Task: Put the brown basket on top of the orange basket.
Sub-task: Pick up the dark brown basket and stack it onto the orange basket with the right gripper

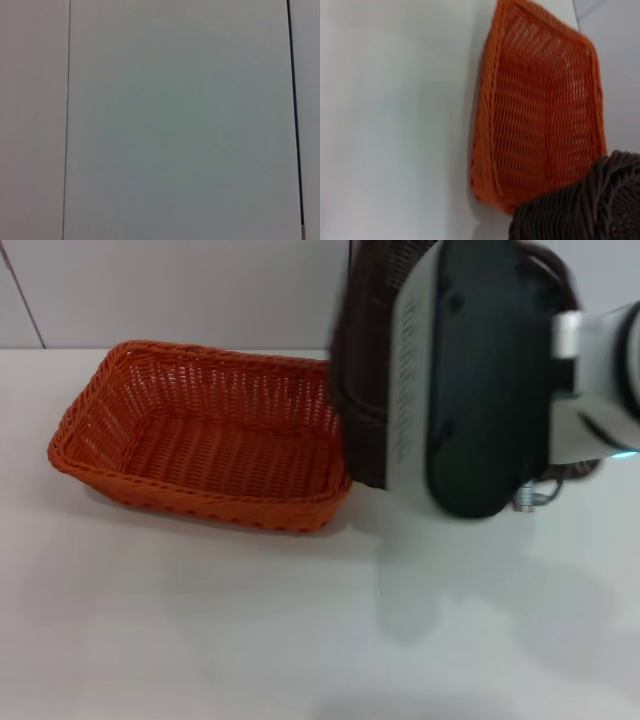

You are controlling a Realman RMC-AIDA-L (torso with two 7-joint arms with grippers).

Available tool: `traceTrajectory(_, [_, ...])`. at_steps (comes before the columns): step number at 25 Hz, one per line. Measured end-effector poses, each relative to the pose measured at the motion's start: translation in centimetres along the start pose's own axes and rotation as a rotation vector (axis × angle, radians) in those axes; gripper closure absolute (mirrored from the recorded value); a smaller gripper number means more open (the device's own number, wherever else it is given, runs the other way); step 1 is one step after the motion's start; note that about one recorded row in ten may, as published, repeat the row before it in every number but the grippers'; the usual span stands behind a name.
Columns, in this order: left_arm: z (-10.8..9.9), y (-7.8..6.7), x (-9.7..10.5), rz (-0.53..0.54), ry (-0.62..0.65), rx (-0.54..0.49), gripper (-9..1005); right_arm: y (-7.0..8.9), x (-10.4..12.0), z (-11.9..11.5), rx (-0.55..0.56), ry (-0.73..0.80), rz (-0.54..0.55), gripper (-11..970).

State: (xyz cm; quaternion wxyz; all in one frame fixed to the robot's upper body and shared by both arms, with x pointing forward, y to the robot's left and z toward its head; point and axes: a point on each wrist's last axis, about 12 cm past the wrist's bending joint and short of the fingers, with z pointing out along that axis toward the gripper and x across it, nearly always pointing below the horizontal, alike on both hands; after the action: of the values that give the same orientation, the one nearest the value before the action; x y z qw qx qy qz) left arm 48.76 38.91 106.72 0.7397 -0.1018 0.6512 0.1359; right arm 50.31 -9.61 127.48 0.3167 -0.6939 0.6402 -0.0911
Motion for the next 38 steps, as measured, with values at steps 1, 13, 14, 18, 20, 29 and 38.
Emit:
traceTrajectory(1, [0.0,0.0,0.0,0.0,0.001,0.001,210,0.1,-0.3,0.2,0.014,-0.006,-0.031,811])
traceTrajectory(13, [-0.2,-0.2,0.2,-0.04,0.009,0.007,210,1.6,-1.6,4.0,0.11,-0.059,-0.477,812])
traceTrajectory(14, [-0.2,-0.2,0.2,-0.04,0.01,0.007,210,1.9,-1.6,4.2,0.12,-0.069,-0.518,812])
traceTrajectory(18, [-0.3,-0.2,0.4,-0.047,0.015,0.007,210,1.9,-1.9,5.0,0.21,-0.129,-0.634,812])
traceTrajectory(20, [-0.3,-0.3,0.4,-0.05,0.017,0.006,210,1.8,-1.9,5.2,0.219,-0.132,-0.648,812])
traceTrajectory(29, [-0.3,-0.3,0.7,-0.059,0.03,-0.001,210,1.6,-0.8,8.1,0.285,-0.121,-0.817,812])
traceTrajectory(38, [-0.4,-0.3,0.8,-0.126,0.027,0.001,210,0.2,1.2,9.5,0.337,-0.066,-0.917,811])
